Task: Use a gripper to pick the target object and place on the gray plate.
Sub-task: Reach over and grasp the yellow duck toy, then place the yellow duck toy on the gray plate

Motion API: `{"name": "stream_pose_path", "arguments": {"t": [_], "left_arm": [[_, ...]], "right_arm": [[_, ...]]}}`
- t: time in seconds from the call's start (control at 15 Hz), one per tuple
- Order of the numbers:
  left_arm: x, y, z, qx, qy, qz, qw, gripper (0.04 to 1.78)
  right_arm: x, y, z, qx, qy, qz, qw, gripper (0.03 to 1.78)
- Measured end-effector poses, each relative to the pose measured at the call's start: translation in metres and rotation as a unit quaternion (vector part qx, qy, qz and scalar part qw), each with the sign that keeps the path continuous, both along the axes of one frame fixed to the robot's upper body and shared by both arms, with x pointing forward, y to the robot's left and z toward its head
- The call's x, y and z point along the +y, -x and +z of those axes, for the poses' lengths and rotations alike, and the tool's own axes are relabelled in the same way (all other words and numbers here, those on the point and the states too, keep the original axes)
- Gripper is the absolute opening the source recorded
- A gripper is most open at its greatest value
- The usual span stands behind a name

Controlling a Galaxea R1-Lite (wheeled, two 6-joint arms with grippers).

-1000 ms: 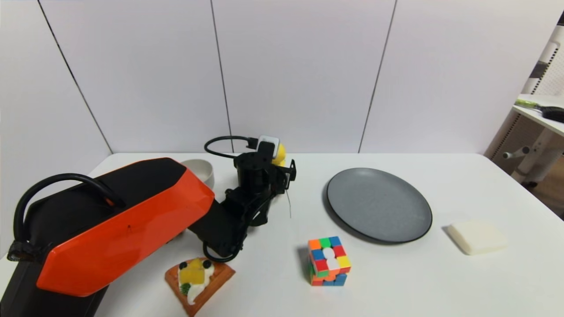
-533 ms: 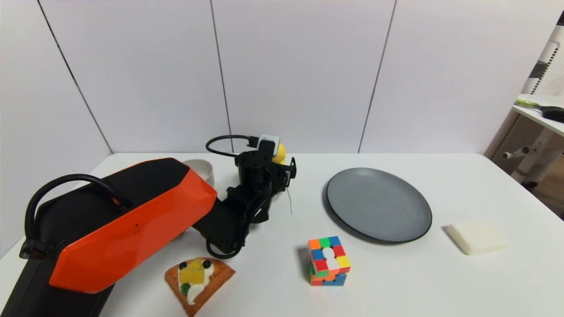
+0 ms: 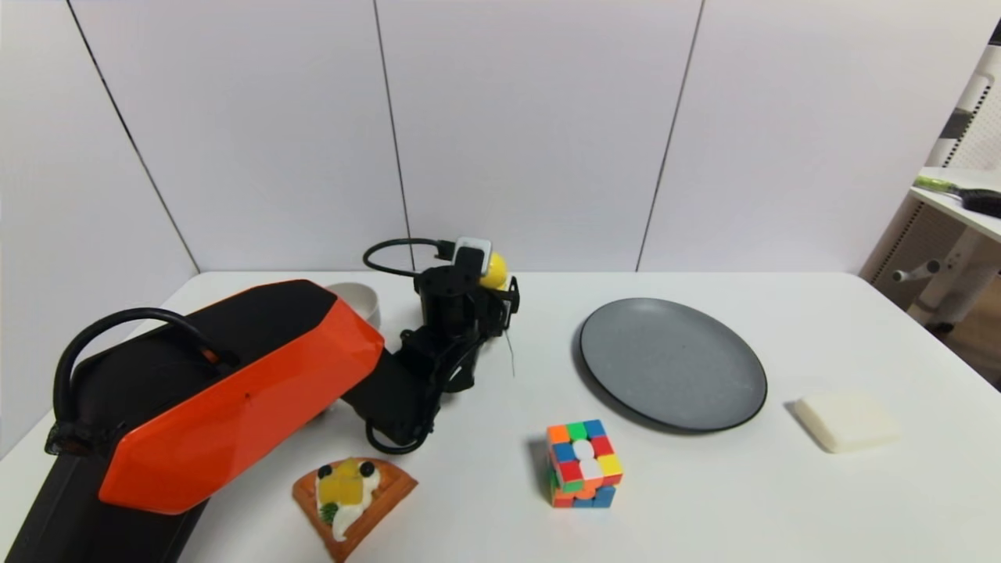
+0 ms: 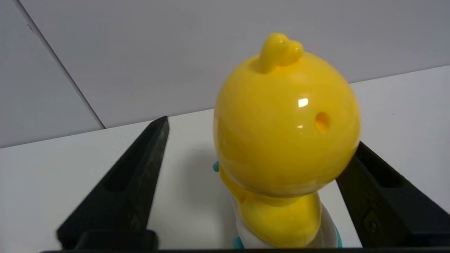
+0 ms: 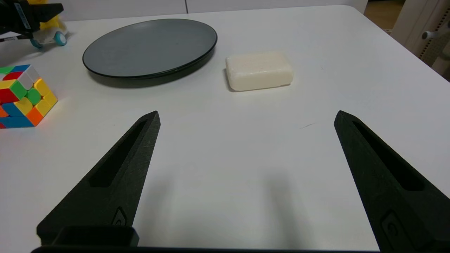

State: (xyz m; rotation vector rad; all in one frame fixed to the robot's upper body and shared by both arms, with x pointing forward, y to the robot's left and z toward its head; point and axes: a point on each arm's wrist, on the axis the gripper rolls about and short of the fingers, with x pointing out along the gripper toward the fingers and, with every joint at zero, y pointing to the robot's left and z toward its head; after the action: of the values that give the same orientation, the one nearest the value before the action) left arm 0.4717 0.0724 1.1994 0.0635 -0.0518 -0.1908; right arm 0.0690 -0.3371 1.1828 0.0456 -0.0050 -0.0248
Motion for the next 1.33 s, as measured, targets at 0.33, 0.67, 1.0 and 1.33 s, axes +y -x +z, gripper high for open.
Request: {"name": "stream_pose_path", "arguments": {"t": [0.33, 0.67, 1.0, 1.33], "left_arm": [[0.000, 0.000, 0.000, -0.003, -0.002, -0.001, 1.000, 0.81], [-0.001, 0.000, 0.000, -0.004, -0.002, -0.002, 1.000, 0.38], [-0.001, 0.002, 0.005, -0.007, 0.000, -0.003, 1.000, 0.38], [-0.008, 0.017, 0.034, -0.028, -0.006, -0.019, 0.999, 0.38]], "right_arm": [[0.000, 0.000, 0.000, 0.000, 0.000, 0.000, 1.0000, 1.71], [0.000, 0.000, 0.000, 0.000, 0.000, 0.001, 1.0000, 1.71], [0.000, 0.000, 0.000, 0.000, 0.000, 0.000, 1.0000, 1.71], [0.000, 0.000, 0.000, 0.000, 0.000, 0.000, 1.0000, 1.71]]}}
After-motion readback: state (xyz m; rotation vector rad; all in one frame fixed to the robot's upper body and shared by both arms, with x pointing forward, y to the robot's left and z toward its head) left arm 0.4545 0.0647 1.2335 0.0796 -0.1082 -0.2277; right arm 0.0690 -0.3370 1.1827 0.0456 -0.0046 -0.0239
